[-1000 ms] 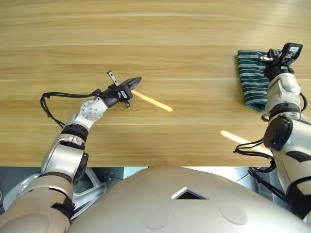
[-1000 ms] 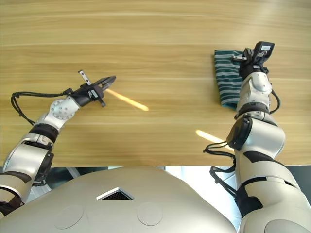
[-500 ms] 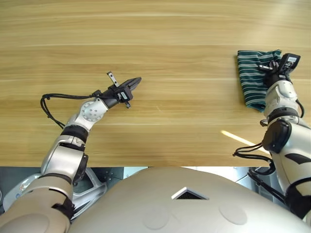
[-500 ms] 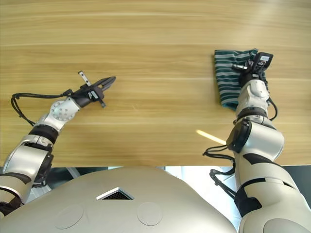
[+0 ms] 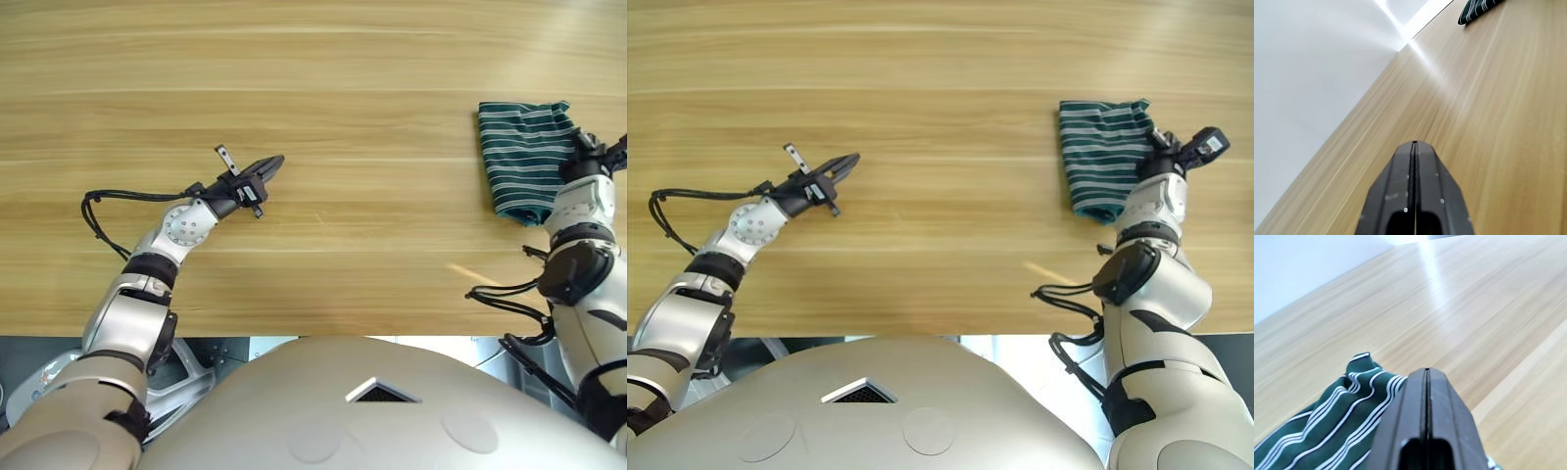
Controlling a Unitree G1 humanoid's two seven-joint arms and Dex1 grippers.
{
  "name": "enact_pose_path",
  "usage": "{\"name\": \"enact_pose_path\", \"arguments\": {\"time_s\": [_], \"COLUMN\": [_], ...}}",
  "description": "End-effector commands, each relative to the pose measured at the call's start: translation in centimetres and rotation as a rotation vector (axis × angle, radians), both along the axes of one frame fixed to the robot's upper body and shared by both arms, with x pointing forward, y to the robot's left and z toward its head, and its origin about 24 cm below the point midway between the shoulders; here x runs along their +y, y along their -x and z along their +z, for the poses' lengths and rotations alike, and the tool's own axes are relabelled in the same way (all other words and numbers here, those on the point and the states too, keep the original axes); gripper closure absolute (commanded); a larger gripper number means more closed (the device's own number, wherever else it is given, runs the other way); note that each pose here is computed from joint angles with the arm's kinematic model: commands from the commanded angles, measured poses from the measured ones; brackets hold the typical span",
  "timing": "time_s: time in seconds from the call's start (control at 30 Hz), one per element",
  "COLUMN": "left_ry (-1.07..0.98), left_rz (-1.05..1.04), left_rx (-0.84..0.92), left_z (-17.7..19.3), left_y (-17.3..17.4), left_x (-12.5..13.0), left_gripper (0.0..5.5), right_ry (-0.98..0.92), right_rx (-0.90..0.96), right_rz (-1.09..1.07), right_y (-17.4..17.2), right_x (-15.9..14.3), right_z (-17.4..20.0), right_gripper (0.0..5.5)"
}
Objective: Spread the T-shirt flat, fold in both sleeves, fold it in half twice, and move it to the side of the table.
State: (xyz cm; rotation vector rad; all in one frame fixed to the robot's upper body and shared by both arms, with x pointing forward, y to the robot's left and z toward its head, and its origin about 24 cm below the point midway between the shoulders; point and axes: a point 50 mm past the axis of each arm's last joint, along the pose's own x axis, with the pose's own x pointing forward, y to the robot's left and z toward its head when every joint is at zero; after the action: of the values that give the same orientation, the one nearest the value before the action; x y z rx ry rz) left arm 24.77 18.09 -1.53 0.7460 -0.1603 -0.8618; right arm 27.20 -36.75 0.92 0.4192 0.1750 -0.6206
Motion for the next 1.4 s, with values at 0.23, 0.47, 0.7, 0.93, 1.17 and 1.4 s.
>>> {"name": "enact_pose_path", "arguments": {"time_s": [0.23, 0.47, 0.7, 0.93, 1.17, 1.4], "left_ry": [0.054, 0.574, 0.711, 0.925, 1.061, 1.089], "left_rz": [0.033, 0.414, 0.645, 0.901, 1.066, 1.159], "left_rx": [0.067, 0.095, 0.287, 0.502, 0.522, 0.495], "left_z": [-0.6, 1.6, -0.7, -2.9, -2.9, -0.5], "left_y": [0.6, -2.8, -3.5, -3.2, -3.3, -6.1], "left_x": [0.5, 3.2, 3.8, 5.2, 7.2, 8.0], "left_gripper": [5.50, 5.50, 5.50, 5.50, 5.50, 5.50], "right_ry": [-0.037, 1.023, 0.937, -0.232, -0.091, 0.151], "right_rx": [-0.380, -0.312, -0.178, -0.216, -0.024, 0.061], "right_rz": [0.082, 0.917, 1.254, 0.874, 0.813, 0.742], "right_y": [-2.8, -6.6, -4.4, -4.8, -4.8, -7.2], "right_x": [0.3, 16.7, 24.7, 22.3, 22.0, 21.4], "right_z": [4.6, 5.2, -1.0, -3.1, -4.0, -1.7], "right_gripper": [5.49, 5.49, 5.49, 5.49, 5.49, 5.49]}}
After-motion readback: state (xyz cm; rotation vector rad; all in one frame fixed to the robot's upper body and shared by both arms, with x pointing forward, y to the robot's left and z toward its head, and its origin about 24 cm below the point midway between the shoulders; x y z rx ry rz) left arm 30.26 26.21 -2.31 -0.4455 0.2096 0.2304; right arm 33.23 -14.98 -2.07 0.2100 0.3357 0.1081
